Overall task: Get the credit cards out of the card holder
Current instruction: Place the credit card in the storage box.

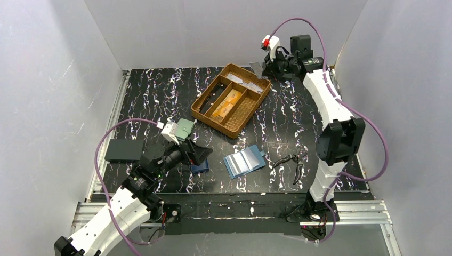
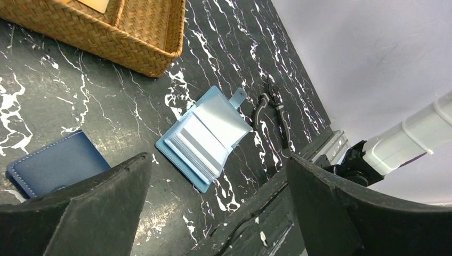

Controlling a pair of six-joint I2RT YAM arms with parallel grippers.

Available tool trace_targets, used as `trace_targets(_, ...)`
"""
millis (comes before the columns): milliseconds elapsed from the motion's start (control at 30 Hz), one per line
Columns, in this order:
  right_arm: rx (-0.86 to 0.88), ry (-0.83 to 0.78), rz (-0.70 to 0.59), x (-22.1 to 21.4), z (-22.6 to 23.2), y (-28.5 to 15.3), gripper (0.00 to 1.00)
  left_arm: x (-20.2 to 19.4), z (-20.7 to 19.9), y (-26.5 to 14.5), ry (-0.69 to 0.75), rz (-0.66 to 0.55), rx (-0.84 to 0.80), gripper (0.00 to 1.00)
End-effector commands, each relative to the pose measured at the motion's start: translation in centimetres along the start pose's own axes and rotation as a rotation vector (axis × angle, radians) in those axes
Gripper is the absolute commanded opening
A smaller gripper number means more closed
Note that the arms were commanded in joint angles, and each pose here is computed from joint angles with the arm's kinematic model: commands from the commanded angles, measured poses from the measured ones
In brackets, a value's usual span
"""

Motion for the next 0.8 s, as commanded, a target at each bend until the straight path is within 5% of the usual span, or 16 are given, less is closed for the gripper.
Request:
trace_targets(0, -0.041, -0.087, 0.001, 0.8, -2.5, 1.4, 0.01, 0.6, -0.1, -1.2, 0.038, -0.006, 0.035, 0.96)
trace_targets(767, -0.014, 0.058, 0.095, -7.8, -8.1, 13.1, 0.01, 1.1, 0.4, -0.6, 0.003, 0.005, 0.145, 0.97)
Point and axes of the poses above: each gripper's point midway between its finger pads, its own y axis out along the fingers, its own z axis along the line the jaws close on, x = y × z, the point moved 9 cm from there along -y, back along the fingers, and after that the axes turned 2 degrees about y, right-handed, at the moved point
